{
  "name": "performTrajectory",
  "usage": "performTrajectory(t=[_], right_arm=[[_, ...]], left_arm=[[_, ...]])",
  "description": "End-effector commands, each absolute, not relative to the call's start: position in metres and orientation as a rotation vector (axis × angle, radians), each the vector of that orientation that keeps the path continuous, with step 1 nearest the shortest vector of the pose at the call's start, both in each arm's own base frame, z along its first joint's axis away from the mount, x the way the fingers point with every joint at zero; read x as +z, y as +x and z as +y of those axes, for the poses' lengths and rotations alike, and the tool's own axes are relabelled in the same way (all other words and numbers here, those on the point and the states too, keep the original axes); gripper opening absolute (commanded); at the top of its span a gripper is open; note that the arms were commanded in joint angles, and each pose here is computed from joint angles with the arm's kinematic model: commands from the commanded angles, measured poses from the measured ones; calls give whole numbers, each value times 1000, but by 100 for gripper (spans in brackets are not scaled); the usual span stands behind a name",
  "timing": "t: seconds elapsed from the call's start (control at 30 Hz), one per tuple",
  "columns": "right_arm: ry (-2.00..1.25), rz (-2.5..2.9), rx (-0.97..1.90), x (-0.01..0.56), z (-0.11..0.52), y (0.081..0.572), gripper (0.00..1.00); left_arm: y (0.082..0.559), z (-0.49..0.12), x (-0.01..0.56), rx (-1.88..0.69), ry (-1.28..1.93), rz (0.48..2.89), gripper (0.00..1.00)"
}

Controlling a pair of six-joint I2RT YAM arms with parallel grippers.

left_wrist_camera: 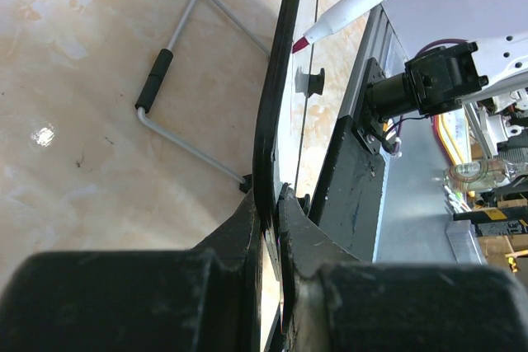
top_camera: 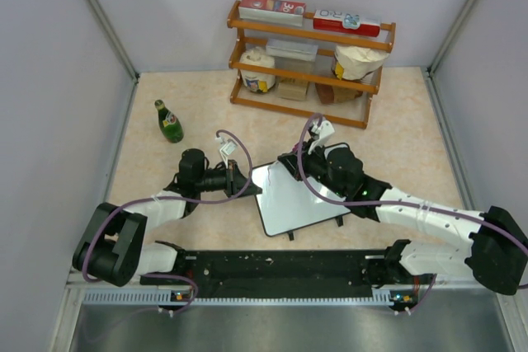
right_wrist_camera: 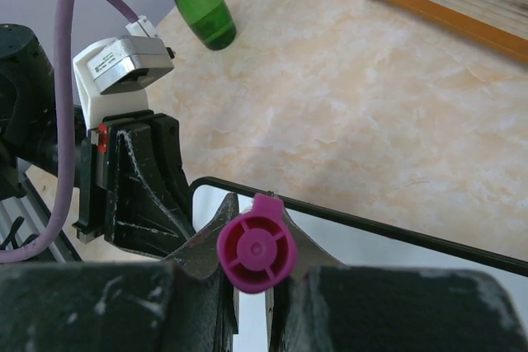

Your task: Write a sentence on the whiteboard

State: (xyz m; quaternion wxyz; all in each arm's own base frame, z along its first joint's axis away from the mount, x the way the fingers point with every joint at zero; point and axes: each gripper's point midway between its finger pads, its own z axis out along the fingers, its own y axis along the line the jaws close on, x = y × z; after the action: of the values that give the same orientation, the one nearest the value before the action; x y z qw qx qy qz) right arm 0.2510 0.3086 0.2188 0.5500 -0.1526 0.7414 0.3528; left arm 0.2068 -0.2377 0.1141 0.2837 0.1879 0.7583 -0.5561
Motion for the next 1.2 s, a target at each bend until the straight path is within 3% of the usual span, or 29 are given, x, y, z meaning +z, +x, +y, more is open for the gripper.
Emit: performTrajectory(t=[0.0,1.17], right_arm=[[-311,1731,796,231,300,257,0],[-349,1775,853,208,304,244,0]], left_arm=[[215,-236,104,-1397,541,2017,0],[216,-236,103,-1400,539,2023,0]])
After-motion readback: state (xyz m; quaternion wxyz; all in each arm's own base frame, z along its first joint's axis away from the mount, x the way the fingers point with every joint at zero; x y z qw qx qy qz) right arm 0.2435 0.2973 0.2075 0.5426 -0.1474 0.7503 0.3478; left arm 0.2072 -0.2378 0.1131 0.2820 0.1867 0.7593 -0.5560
